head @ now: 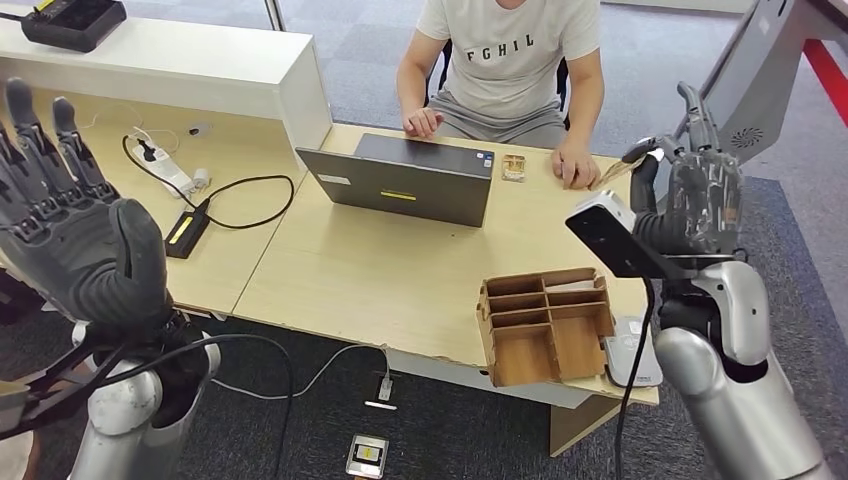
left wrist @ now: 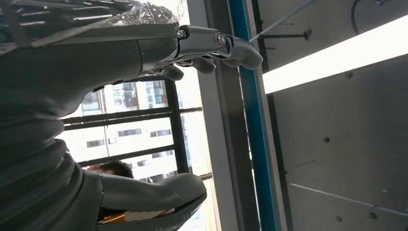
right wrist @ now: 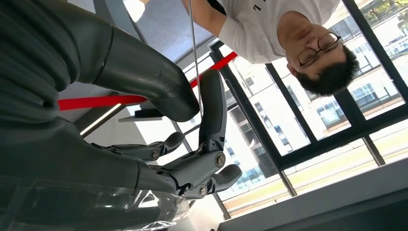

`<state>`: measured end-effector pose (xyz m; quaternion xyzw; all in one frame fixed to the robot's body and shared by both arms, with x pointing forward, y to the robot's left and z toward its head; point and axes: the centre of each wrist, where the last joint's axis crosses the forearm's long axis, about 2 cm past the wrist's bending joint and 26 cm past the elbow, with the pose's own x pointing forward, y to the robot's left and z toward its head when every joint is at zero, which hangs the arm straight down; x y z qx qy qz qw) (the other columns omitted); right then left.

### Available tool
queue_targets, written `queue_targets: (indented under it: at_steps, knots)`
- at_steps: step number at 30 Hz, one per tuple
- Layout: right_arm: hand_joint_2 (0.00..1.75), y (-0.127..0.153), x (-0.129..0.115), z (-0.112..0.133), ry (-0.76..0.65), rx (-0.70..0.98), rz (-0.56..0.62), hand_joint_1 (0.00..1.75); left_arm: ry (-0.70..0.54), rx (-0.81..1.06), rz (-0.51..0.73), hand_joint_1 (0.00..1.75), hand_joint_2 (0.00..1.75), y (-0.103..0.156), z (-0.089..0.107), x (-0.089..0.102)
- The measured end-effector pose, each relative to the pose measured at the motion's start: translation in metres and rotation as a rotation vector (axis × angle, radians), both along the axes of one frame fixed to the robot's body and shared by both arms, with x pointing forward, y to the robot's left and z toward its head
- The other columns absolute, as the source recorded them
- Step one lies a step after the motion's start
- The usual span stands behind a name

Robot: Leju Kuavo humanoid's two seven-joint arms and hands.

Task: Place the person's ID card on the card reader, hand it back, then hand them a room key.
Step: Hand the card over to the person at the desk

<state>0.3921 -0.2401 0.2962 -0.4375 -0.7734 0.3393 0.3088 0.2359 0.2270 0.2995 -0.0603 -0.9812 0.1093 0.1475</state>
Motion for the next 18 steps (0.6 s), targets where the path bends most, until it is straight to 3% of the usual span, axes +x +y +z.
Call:
queue_targets:
  at_steps: [7,18]
  knots:
    - [1.75,-0.003,0.028,0.011,0.022,-0.023,-0.026,1.75,-0.019,-0.005,-0.045,0.00,1.75,-0.004,0.002,0.003]
    - [1.75,0.012,0.065,0.004,0.118,-0.133,-0.099,1.75,-0.043,-0.005,-0.090,0.00,1.75,-0.010,0.009,0.011]
